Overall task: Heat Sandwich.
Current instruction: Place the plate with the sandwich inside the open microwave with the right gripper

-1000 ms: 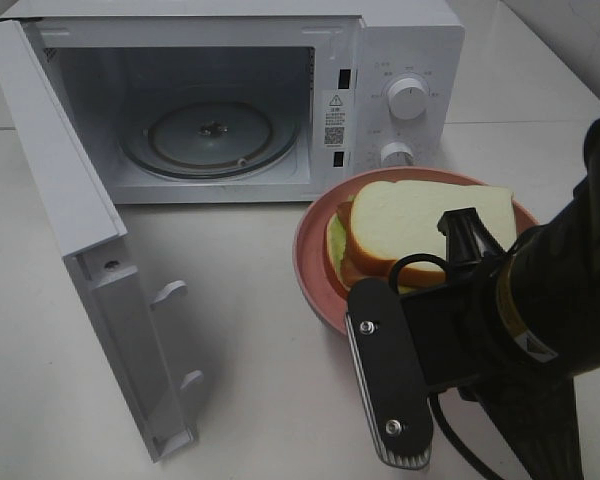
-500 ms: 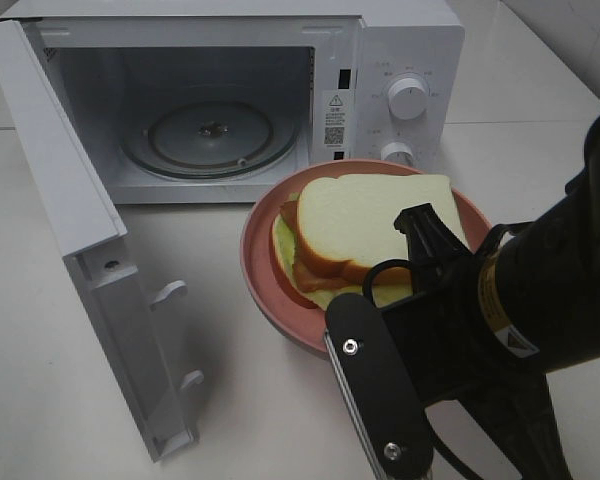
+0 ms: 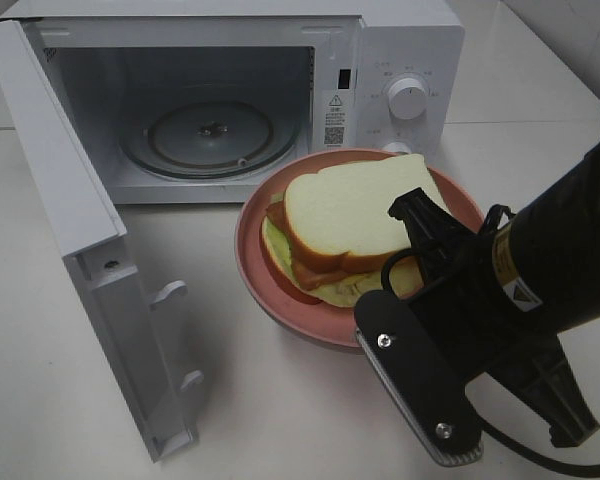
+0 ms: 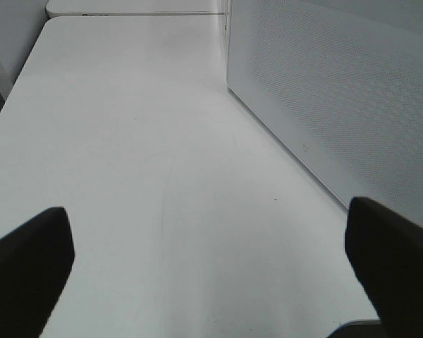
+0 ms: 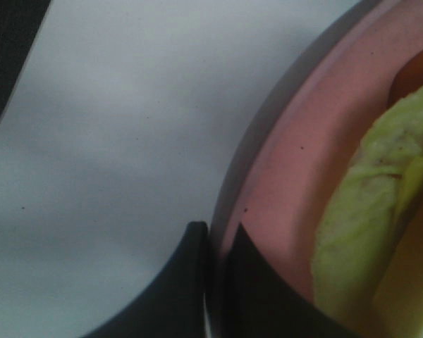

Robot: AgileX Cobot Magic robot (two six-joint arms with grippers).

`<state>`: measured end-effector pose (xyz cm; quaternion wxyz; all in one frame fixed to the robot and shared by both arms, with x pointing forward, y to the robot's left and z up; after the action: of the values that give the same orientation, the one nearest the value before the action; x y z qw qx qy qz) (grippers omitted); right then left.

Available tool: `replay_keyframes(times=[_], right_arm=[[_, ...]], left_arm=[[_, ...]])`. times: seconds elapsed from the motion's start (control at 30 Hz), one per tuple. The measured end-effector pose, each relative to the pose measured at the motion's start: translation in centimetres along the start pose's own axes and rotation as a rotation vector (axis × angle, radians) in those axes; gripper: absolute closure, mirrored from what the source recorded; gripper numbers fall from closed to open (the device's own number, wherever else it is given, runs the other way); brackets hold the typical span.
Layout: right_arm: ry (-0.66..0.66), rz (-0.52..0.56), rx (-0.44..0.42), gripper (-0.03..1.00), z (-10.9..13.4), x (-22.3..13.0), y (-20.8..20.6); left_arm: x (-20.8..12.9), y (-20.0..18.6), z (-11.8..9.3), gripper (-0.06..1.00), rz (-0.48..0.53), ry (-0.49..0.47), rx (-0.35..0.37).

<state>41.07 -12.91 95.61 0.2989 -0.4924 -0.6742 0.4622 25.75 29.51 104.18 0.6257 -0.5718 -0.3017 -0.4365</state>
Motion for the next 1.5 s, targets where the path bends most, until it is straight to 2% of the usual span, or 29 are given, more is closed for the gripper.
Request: replay_keyframes(times=[0.23,0.63,1.17,1.5], right_arm=[[-0.071,-0.087,0.010,0.94,-0.9,-1.0,0.5],[-0.180,-0.093,0.039,0.94,-1.3,-2.0,1.7],[-0.168,-0.170,0.038,0.94,-4.9,0.4,2.6],[-0.170,-0.174,0.037,0.94,-7.0,1.4,3.7]], left_arm=[[0.0,0.0,0.0,-0.05,0.000,0.000,0.000],[0.0,0.0,0.0,-0.05,0.000,0.000,0.000],[0.0,0.0,0.0,-0.05,0.000,0.000,0.000],[0.0,0.0,0.0,-0.05,0.000,0.000,0.000]])
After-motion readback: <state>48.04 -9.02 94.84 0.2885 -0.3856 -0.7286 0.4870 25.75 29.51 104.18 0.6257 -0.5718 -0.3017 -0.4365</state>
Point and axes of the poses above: a point on each arm's last joint axis where the gripper is mounted, y pointing out along that axis toward the gripper, z along the wrist's bending axis when the last joint is at zero, x = y × z, the point moved 3 cm from there along y, pointing out along that axis toward the gripper, and after that the axes turned 11 degrees about y, right-handed, at the moved point
